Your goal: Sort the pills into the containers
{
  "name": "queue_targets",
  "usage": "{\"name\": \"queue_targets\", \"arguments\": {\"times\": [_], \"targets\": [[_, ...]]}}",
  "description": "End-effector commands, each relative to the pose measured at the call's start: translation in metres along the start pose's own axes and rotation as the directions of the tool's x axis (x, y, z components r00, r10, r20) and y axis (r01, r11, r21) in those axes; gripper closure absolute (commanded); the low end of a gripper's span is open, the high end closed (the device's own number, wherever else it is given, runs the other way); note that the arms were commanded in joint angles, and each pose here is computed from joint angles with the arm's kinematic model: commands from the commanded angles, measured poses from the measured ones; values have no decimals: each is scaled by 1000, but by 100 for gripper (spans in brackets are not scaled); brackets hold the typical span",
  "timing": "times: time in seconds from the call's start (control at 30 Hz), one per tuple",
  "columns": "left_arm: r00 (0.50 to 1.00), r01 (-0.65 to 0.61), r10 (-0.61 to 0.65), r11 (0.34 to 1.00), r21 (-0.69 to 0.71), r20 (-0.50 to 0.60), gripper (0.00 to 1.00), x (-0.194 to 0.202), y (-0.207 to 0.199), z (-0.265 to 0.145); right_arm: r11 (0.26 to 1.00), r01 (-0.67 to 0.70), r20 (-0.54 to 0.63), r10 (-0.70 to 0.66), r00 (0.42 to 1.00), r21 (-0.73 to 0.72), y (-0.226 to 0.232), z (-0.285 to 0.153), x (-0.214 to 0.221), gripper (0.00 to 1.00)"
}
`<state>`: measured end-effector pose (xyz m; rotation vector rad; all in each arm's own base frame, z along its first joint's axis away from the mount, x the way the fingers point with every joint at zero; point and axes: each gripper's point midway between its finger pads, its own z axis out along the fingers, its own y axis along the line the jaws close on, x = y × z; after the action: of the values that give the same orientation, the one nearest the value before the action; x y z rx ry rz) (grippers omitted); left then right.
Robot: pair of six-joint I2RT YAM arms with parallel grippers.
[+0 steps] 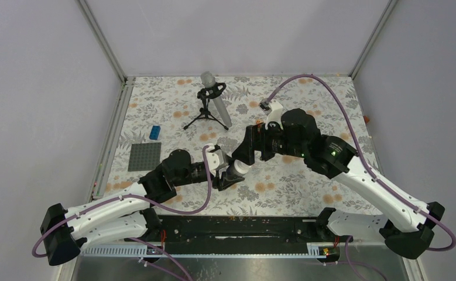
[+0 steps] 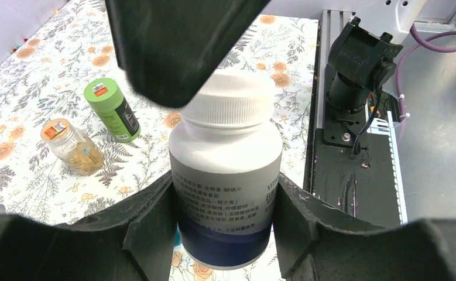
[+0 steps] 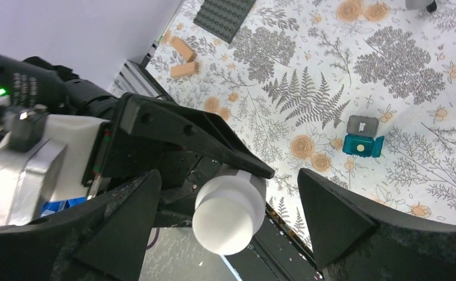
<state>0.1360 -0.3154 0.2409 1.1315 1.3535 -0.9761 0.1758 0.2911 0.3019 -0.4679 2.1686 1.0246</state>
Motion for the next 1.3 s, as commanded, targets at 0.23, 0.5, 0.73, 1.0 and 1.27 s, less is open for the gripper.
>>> {"name": "queue_targets", "arguments": {"times": [0.23, 0.5, 0.73, 1.0, 1.27], "targets": [[996, -32, 29, 999, 29, 83, 100, -28, -5, -1, 981, 162, -122, -175, 977, -111, 9, -19, 21, 16], [994, -43, 38, 998, 45, 98, 100, -31, -9, -3, 988, 128, -80, -122, 989, 81, -25, 6, 7, 25], [990, -42, 31, 996, 76, 140, 100, -40, -16, -7, 992, -46, 36, 42, 998, 115, -46, 28, -11, 24], [993, -35, 32, 999, 26, 114, 100, -37, -7, -6, 984, -112, 100, 99, 990, 137, -57, 6, -21, 21], [995, -27, 26, 999, 16, 93, 100, -34, -4, -2, 972, 163, 42, -158, 987, -168, -4, -29, -6, 8]]}}
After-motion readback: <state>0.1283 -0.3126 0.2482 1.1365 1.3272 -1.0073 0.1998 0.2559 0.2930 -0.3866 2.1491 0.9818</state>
